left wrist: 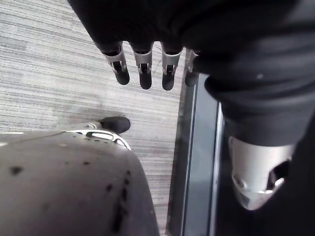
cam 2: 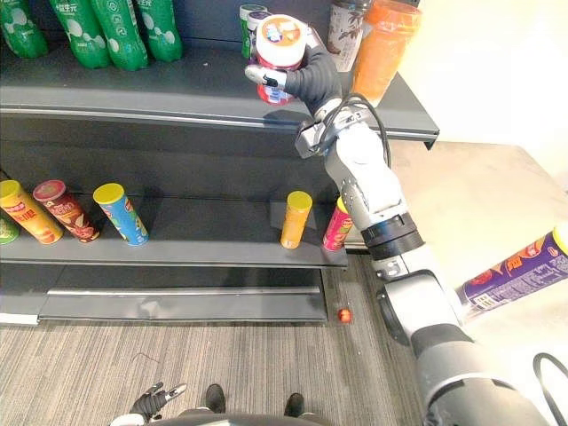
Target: Put the gum and the chips on the shelf.
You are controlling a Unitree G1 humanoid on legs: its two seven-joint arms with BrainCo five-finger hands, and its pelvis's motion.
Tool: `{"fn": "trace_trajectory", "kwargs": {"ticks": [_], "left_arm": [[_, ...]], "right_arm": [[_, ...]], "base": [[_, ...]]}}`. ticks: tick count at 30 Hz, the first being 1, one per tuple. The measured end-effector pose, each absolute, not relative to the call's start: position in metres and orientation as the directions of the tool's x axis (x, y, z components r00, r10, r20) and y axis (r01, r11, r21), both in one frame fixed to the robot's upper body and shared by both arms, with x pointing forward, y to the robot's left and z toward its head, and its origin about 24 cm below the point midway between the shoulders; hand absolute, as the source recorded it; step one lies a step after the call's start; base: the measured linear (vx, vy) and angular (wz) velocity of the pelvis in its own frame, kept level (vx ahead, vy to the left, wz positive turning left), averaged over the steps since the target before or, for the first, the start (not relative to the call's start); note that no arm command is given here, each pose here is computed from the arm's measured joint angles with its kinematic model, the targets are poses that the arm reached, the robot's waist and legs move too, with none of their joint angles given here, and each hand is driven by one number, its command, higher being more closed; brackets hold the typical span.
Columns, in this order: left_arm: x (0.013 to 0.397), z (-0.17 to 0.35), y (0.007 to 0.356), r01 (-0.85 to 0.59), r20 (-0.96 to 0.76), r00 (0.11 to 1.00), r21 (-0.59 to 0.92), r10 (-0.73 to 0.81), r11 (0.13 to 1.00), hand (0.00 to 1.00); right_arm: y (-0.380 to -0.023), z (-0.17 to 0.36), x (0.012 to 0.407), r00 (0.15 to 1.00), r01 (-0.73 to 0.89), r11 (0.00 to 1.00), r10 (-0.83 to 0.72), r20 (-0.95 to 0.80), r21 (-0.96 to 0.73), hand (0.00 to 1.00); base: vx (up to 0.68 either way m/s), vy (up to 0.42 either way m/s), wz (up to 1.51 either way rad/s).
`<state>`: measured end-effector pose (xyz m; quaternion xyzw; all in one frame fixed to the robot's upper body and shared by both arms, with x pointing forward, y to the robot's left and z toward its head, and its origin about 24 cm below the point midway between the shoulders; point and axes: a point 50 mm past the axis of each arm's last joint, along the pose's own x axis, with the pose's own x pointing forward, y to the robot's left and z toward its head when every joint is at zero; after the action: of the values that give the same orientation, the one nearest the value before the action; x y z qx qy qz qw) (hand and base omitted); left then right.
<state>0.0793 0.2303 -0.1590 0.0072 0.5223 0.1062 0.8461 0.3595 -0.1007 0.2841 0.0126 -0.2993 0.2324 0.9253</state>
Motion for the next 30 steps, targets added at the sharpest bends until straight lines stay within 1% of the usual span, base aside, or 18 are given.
{"fn": "trace_trajectory", "kwargs": {"ticks": [9, 13, 18, 23, 29, 30], "left_arm": [[0.086, -0.158, 0.23, -0.18, -0.876, 0.444, 0.117, 0.187, 0.977, 0.0], [0.091, -0.157, 0.231, -0.185, -0.87, 0.455, 0.115, 0.189, 0.976, 0.0], [0.093, -0.156, 0.231, -0.184, -0.866, 0.463, 0.114, 0.188, 0.976, 0.0], [0.098, -0.154, 0.231, -0.183, -0.855, 0.483, 0.113, 0.19, 0.977, 0.0], [0.1, -0.153, 0.231, -0.183, -0.853, 0.487, 0.113, 0.19, 0.977, 0.0], [0.102, -0.153, 0.231, -0.183, -0.851, 0.49, 0.112, 0.189, 0.977, 0.0]], "right_arm": [[-0.104, 0.285, 0.377, 0.779, -0.387, 0.918, 0.377, 0.501, -0.088, 1.0], [-0.103, 0.292, 0.38, 0.784, -0.376, 0.923, 0.365, 0.502, -0.083, 1.0], [-0.1, 0.286, 0.387, 0.814, -0.357, 0.932, 0.34, 0.471, -0.056, 1.0], [-0.103, 0.293, 0.39, 0.82, -0.346, 0.938, 0.306, 0.484, -0.007, 1.0], [-0.097, 0.294, 0.389, 0.814, -0.36, 0.933, 0.309, 0.491, 0.009, 1.0], [-0.097, 0.294, 0.389, 0.814, -0.351, 0.936, 0.309, 0.491, -0.008, 1.0]], "base": [[0.04, 0.0, 0.07], [0.03, 0.0, 0.02], [0.05, -0.001, 0.04], [0.03, 0.002, 0.03], [0.04, 0.003, 0.01], [0.03, 0.005, 0.03]]}}
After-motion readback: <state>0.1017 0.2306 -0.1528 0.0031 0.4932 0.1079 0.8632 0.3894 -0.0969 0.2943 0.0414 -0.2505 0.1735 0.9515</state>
